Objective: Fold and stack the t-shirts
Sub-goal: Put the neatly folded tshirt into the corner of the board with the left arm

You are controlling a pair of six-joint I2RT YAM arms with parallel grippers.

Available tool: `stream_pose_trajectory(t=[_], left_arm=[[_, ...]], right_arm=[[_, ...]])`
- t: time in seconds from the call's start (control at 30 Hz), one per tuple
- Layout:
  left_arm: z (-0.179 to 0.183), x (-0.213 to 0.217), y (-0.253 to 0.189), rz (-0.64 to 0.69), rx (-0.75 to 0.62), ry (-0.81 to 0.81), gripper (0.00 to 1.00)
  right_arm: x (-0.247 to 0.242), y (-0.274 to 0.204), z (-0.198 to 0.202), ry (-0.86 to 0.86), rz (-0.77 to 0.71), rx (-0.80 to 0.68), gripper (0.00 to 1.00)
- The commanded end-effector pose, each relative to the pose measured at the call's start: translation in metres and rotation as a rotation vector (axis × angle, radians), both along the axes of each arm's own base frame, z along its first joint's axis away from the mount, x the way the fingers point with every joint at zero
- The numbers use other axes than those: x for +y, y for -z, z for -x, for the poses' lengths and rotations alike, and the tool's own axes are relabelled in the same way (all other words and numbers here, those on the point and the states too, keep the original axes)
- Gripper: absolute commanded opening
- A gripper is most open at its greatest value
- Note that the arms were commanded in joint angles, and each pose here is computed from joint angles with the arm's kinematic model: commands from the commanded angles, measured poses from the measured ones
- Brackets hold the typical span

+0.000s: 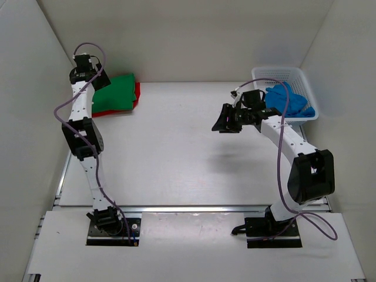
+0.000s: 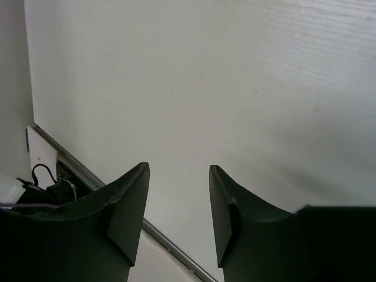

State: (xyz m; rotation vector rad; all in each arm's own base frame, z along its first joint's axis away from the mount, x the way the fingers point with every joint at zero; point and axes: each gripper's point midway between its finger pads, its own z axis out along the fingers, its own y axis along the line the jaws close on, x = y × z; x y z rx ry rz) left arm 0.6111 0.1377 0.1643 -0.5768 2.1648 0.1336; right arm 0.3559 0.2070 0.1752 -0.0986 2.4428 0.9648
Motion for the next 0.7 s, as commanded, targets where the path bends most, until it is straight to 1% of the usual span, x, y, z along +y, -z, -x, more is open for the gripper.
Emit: stream_pose_trajectory(t=[0.0, 0.03, 0.07, 0.1, 0.13, 0.17, 0.2, 0.23, 0.3, 0.33, 0.37, 0.4, 0.43, 0.5, 0.57, 0.67], left_arm=[[0.032, -0.062, -0.07, 0.124, -0.068, 0.169, 0.98], [0.047, -0.073, -0.065, 0.145, -0.018, 0.181, 0.99], [0.058, -0.099, -0.061, 0.161, 0.014, 0.213, 0.98], [0.072, -0.118, -0.053, 0.169, 0.069, 0.227, 0.99], [0.092, -0.129, -0.043, 0.183, 0.131, 0.248, 0.99], [0.113, -0.151, -0.033, 0.198, 0.183, 0.305, 0.99], [0.142, -0.177, -0.02, 0.21, 0.242, 0.358, 0.99], [0.153, -0.189, -0.015, 0.202, 0.254, 0.386, 0.99], [0.207, -0.22, 0.005, 0.171, 0.318, 0.447, 0.99], [0.217, -0.234, 0.005, 0.157, 0.305, 0.48, 0.98], [0.238, -0.236, 0.01, 0.148, 0.299, 0.477, 0.99], [0.263, -0.243, 0.013, 0.163, 0.298, 0.504, 0.99], [0.27, -0.256, 0.014, 0.19, 0.274, 0.549, 0.99], [0.303, -0.26, 0.018, 0.229, 0.254, 0.575, 0.99], [0.321, -0.262, 0.025, 0.215, 0.258, 0.584, 0.98], [0.341, -0.256, 0.045, 0.196, 0.327, 0.573, 0.99]], right_arm=[[-0.028, -0.005, 0.006, 0.067, 0.065, -0.049, 0.43], [-0.035, 0.004, 0.011, 0.085, 0.081, -0.024, 0.44], [-0.042, 0.015, 0.021, 0.083, 0.094, 0.006, 0.44], [-0.05, 0.007, 0.021, 0.105, 0.091, -0.021, 0.44], [-0.057, 0.018, 0.03, 0.115, 0.113, 0.006, 0.44], [-0.064, 0.022, 0.04, 0.128, 0.121, 0.023, 0.45], [-0.069, 0.024, 0.05, 0.133, 0.13, 0.018, 0.45], [-0.075, 0.025, 0.054, 0.151, 0.137, 0.02, 0.45], [-0.081, 0.024, 0.073, 0.165, 0.144, 0.0, 0.45], [-0.085, 0.02, 0.08, 0.179, 0.139, -0.012, 0.45], [-0.089, 0.028, 0.088, 0.184, 0.145, 0.008, 0.45], [-0.089, 0.026, 0.093, 0.186, 0.141, -0.003, 0.45], [-0.092, 0.026, 0.098, 0.195, 0.137, -0.008, 0.45], [-0.095, 0.028, 0.105, 0.205, 0.142, -0.013, 0.45], [-0.097, 0.029, 0.107, 0.219, 0.139, -0.019, 0.45], [-0.098, 0.03, 0.111, 0.217, 0.135, -0.02, 0.45]])
